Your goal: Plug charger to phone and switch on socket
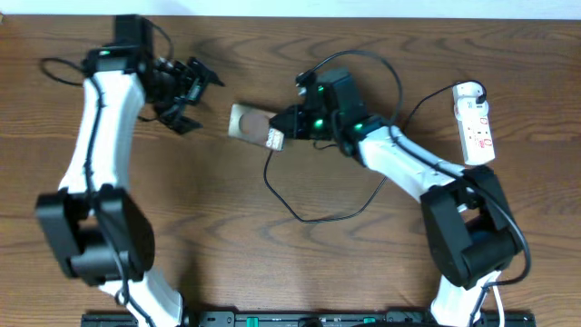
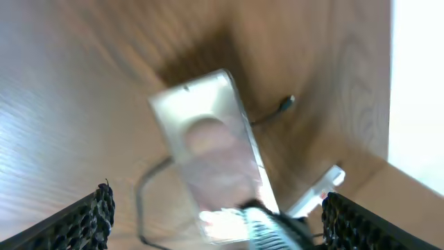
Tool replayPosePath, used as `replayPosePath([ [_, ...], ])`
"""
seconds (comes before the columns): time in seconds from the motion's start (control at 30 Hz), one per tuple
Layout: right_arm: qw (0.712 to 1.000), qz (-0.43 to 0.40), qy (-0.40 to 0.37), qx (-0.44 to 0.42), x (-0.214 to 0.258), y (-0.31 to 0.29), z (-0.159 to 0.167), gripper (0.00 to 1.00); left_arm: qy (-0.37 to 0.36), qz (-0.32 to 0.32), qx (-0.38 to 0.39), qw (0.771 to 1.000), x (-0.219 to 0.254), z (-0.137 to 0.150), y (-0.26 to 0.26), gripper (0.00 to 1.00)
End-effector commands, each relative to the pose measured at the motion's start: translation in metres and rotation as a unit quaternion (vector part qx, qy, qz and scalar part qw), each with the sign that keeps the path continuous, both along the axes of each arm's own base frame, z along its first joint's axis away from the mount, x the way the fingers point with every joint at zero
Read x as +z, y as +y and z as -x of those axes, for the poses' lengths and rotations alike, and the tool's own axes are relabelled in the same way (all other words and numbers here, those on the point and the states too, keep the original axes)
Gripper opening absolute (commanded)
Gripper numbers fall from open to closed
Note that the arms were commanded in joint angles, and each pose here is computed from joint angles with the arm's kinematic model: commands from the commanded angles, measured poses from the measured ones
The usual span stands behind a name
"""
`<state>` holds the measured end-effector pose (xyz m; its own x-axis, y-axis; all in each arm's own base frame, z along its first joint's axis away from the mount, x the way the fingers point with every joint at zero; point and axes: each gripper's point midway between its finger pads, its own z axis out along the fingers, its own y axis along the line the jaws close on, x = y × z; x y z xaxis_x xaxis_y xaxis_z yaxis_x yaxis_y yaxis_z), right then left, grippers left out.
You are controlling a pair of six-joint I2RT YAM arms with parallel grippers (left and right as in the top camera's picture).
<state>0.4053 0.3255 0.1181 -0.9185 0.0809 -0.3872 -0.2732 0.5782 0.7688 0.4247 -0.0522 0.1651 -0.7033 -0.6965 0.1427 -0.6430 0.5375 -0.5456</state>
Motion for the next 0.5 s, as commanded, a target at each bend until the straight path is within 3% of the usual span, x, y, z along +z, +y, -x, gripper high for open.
replayPosePath([
  [0.0,0.994,-0.073,-0.057,0.050,0.077,-0.004,0.005,0.01,-0.077,-0.084,-0.063,0.991,0.021,-0.002,0.022,0.93],
  [0.33,0.984,-0.166,-0.051,0.040,0.129,-0.038,-0.012,0.01,-0.136,-0.099,-0.074,0.983,0.039,-0.015,0.031,0.93],
  [0.47,0.979,-0.190,-0.036,0.069,0.136,-0.047,-0.005,0.01,-0.185,-0.115,-0.142,0.966,0.044,-0.019,0.026,0.94],
])
